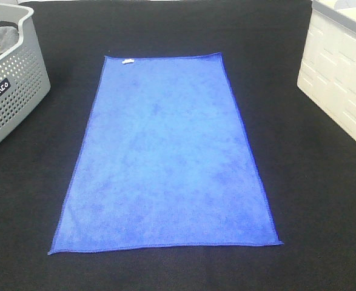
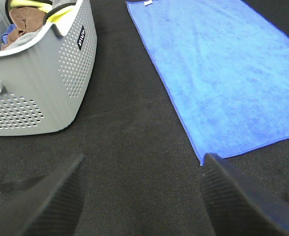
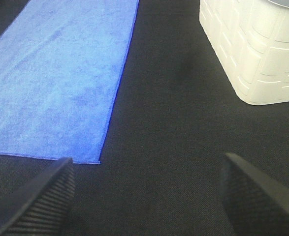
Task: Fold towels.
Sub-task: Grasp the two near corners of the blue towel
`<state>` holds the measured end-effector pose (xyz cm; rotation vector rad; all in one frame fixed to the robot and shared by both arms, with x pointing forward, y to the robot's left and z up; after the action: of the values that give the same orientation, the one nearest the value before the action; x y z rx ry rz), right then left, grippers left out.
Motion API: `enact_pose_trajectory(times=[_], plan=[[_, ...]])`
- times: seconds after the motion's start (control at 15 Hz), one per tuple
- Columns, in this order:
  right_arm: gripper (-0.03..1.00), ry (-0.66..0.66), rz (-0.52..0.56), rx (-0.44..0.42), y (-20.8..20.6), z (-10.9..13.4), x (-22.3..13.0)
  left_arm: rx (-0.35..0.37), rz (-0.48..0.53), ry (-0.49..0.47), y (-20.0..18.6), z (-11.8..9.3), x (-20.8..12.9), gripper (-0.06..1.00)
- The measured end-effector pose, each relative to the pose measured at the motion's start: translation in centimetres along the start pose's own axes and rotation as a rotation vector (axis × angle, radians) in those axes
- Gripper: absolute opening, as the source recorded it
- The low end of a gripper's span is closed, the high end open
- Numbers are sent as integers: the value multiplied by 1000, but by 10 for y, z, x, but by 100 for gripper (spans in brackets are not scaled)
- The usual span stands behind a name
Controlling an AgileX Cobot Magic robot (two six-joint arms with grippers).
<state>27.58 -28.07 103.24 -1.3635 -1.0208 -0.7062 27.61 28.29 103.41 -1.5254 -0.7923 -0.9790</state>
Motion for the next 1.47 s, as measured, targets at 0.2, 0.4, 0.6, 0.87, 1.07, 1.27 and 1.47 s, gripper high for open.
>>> enact_pose_trajectory(times=[0.2,0.4,0.6,0.87,1.07,1.27,1.47], plan=[[76,0,0,0,0,0,0,0,0,0,0,0,0,64],[76,-1,1,-3,0,0,0,-1,-9,-1,-1,0,2,64],[76,54,-31,-11,4,-4,17,-23,-254,-31,-6,-3,45,64],[76,135,96,6,30,-9,26,-36,-256,-85,20,-1,61,64],[76,222,266,77,65,-6,34,-107,-49,-246,69,-6,47,64],[76,299,479,136,110,-4,34,-132,214,-419,120,-10,30,64],[76,332,636,177,151,-3,20,-94,447,-481,163,-7,3,64]])
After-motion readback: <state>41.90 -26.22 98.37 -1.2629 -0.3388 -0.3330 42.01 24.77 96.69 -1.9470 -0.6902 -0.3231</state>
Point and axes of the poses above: a point on each arm's last joint axis where the gripper is mounted, y pointing out along that axis toward the gripper, z along the wrist's bending axis when the last joint is at zero, x = y × z, the point moved 5 cm from there along y, pointing out along that axis toward the gripper, and after that the axes turned 5 degrees about -y, right-handed, at the moved point
